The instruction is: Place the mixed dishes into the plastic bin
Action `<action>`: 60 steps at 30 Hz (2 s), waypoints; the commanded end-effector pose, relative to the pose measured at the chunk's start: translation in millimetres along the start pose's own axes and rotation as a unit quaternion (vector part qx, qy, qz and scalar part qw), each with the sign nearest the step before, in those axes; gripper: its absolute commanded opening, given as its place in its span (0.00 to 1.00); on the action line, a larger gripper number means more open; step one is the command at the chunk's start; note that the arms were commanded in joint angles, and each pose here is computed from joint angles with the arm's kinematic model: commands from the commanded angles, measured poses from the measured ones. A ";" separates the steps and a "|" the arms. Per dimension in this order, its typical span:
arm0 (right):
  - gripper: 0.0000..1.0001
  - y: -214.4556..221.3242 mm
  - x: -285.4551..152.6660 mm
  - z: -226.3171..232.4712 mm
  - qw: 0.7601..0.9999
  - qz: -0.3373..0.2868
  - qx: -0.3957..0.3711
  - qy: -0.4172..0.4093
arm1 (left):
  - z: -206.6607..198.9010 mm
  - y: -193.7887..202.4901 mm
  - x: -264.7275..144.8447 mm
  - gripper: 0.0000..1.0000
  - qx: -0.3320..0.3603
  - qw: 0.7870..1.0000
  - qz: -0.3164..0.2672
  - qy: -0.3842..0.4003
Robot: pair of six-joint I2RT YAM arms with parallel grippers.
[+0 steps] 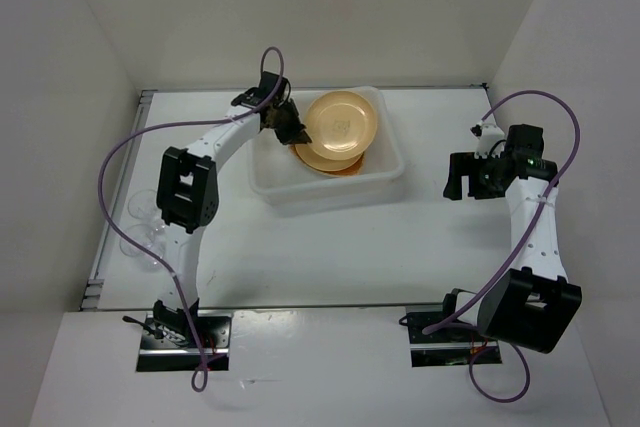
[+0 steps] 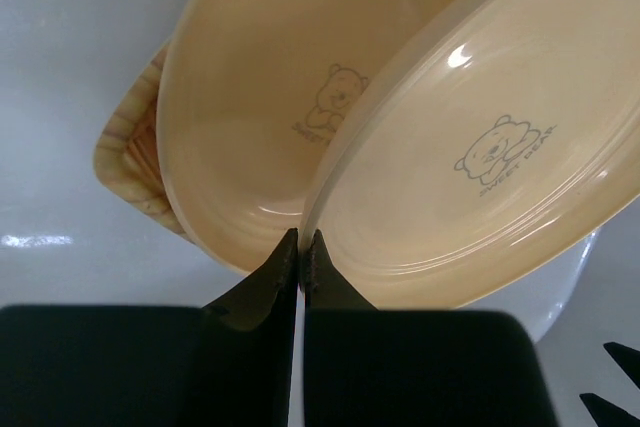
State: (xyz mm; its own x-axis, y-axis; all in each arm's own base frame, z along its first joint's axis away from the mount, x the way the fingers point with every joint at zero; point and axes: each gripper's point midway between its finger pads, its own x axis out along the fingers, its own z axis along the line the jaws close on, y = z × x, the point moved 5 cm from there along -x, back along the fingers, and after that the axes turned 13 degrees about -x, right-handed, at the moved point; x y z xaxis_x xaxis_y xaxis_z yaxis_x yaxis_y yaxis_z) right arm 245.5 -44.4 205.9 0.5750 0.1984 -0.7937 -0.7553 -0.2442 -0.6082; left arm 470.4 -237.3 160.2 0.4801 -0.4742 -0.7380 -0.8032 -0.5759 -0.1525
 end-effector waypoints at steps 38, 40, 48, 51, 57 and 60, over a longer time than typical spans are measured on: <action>0.91 -2.3 4.1 -4.6 1.000 -0.019 -0.010 -0.023 | 135.8 -43.7 -238.0 1.00 0.067 0.923 -0.240 -0.294; 0.91 -1.5 6.2 -5.2 1.000 -0.015 -0.008 -0.025 | 163.6 -46.5 -238.0 1.00 0.044 0.919 -0.226 -0.319; 0.91 -1.4 6.2 -5.5 0.999 -0.015 -0.012 -0.025 | 233.5 -59.5 -218.3 1.00 0.012 0.910 -0.170 -0.377; 0.91 -1.4 6.2 -5.5 0.999 -0.015 -0.012 -0.025 | 246.6 -63.6 -214.9 1.00 -0.001 0.905 -0.162 -0.393; 0.91 0.1 10.4 -6.2 1.000 -0.008 -0.004 -0.030 | 269.0 -61.8 -213.5 1.00 -0.024 0.903 -0.156 -0.400; 0.91 1.7 12.7 -7.7 1.000 -0.001 -0.002 -0.029 | 287.4 -53.5 -209.6 1.00 -0.031 0.898 -0.143 -0.415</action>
State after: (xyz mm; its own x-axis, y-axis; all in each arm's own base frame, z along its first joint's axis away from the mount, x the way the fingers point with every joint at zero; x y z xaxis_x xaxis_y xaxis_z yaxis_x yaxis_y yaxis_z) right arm 249.5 -47.3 196.4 0.5521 0.2511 -0.7951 -0.7568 -0.2494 -0.6042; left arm 319.7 78.7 148.2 0.2457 0.3462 -0.9054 -0.6348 -0.6484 -0.4203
